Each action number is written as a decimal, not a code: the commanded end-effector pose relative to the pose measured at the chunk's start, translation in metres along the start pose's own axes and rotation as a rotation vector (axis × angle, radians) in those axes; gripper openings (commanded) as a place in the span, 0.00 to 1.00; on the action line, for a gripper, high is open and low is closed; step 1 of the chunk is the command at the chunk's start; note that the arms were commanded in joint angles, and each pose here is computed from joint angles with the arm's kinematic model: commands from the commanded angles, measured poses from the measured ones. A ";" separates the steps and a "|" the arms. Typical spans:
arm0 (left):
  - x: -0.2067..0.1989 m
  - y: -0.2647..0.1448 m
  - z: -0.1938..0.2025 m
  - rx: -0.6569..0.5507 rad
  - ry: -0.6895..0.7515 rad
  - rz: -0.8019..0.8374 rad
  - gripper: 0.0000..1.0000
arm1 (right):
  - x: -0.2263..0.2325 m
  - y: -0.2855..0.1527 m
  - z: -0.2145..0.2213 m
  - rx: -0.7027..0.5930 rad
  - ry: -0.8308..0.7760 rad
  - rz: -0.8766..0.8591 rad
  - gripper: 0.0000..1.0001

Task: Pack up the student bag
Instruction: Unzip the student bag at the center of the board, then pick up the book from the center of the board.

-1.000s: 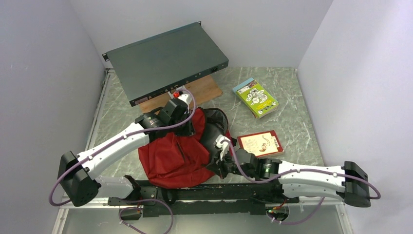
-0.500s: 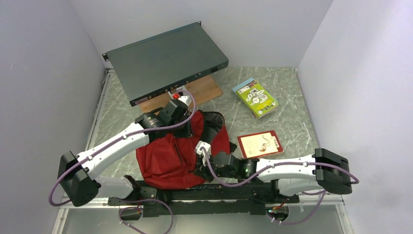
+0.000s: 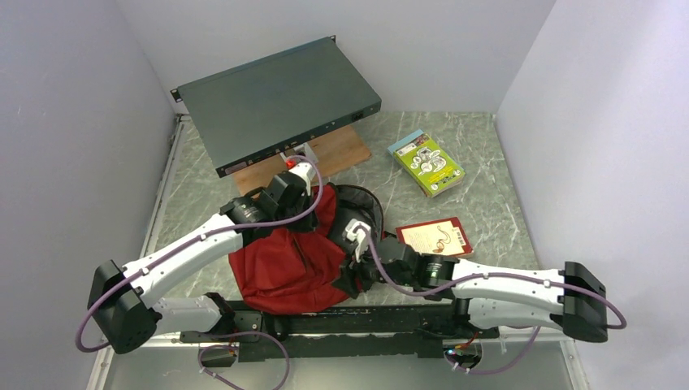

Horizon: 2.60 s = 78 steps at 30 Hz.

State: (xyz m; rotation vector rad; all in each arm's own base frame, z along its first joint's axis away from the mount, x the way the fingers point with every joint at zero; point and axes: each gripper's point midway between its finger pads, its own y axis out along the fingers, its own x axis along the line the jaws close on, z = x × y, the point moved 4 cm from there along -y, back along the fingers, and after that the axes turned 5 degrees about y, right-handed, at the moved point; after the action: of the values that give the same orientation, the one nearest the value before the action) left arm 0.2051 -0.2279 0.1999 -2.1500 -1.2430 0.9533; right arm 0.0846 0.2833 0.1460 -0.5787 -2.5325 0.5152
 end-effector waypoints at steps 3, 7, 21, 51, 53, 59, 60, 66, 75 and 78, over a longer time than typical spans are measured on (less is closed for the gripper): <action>-0.001 0.001 0.001 -0.054 0.048 0.065 0.00 | -0.023 -0.035 -0.047 -0.140 0.062 0.104 0.82; 0.003 0.004 0.006 -0.036 0.093 0.058 0.00 | -0.048 -0.054 -0.072 -0.226 0.097 0.246 0.88; -0.024 -0.012 -0.008 -0.055 0.223 0.204 0.15 | -0.248 -0.141 -0.067 -0.455 0.824 0.673 0.95; -0.048 -0.007 0.011 -0.022 0.205 0.342 0.12 | -0.403 -0.138 -0.048 -0.735 1.263 0.473 0.70; -0.048 -0.006 0.012 -0.018 0.202 0.343 0.12 | -0.406 -0.138 -0.048 -0.741 1.266 0.467 0.68; -0.050 -0.004 0.012 -0.006 0.202 0.347 0.11 | -0.412 -0.138 -0.052 -0.758 1.256 0.449 0.62; -0.051 -0.004 0.012 -0.005 0.203 0.347 0.11 | -0.413 -0.138 -0.054 -0.762 1.249 0.441 0.58; -0.053 -0.007 0.010 -0.005 0.207 0.347 0.08 | -0.403 -0.147 -0.061 -0.768 1.217 0.470 0.07; -0.048 -0.016 0.001 -0.031 0.213 0.284 0.27 | -0.360 -0.187 -0.101 -0.782 1.028 0.592 0.00; -0.051 -0.021 -0.005 -0.051 0.210 0.291 0.52 | -0.340 -0.194 -0.125 -0.832 0.975 0.494 0.00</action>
State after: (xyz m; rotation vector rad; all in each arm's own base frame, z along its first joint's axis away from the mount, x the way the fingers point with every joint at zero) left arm 0.1777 -0.2578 0.2015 -2.3519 -0.8636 0.8099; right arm 0.3573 -0.0192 0.1461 -1.3969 -1.3231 -0.5058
